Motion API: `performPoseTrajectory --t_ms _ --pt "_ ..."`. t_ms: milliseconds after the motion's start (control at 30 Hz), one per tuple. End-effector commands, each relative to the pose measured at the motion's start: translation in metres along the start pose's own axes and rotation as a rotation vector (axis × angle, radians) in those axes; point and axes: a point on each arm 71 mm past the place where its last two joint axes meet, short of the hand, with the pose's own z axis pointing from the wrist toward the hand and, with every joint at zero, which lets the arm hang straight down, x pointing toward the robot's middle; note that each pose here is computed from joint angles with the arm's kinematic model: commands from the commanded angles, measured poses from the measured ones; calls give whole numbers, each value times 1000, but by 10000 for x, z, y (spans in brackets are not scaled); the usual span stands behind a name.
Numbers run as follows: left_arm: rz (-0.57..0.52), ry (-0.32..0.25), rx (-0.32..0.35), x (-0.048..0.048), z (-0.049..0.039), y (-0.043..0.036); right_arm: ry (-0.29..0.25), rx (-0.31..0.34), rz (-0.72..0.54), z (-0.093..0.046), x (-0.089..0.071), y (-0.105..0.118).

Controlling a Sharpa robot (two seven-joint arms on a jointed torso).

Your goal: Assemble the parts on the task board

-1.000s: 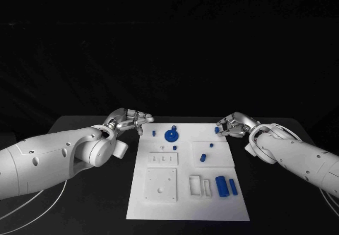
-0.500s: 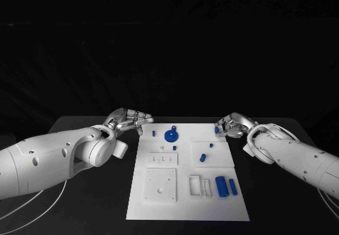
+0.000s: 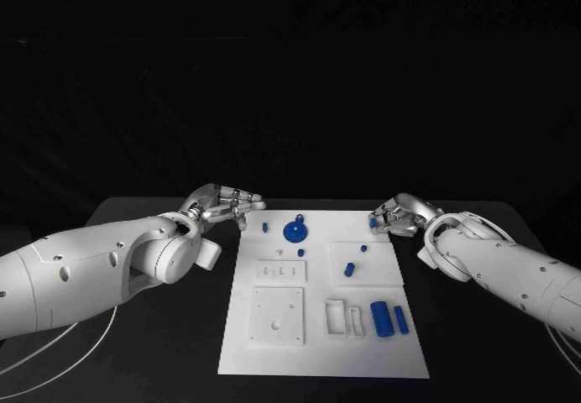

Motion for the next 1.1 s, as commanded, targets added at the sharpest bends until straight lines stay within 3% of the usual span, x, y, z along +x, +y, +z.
performPoseTrajectory --t_ms 33,467,633,833,1100 --pt "1 8 7 20 7 -14 5 -6 -8 4 26 16" --pt "5 5 3 29 12 -14 -51 -17 -7 0 4 54" --pt "15 17 -15 32 13 -19 -48 -36 1 -23 -14 132" --pt "43 54 -72 13 46 -99 -44 -81 3 -20 -87 336" --pt "38 146 -151 60 174 -250 -31 -158 -5 10 -126 706"
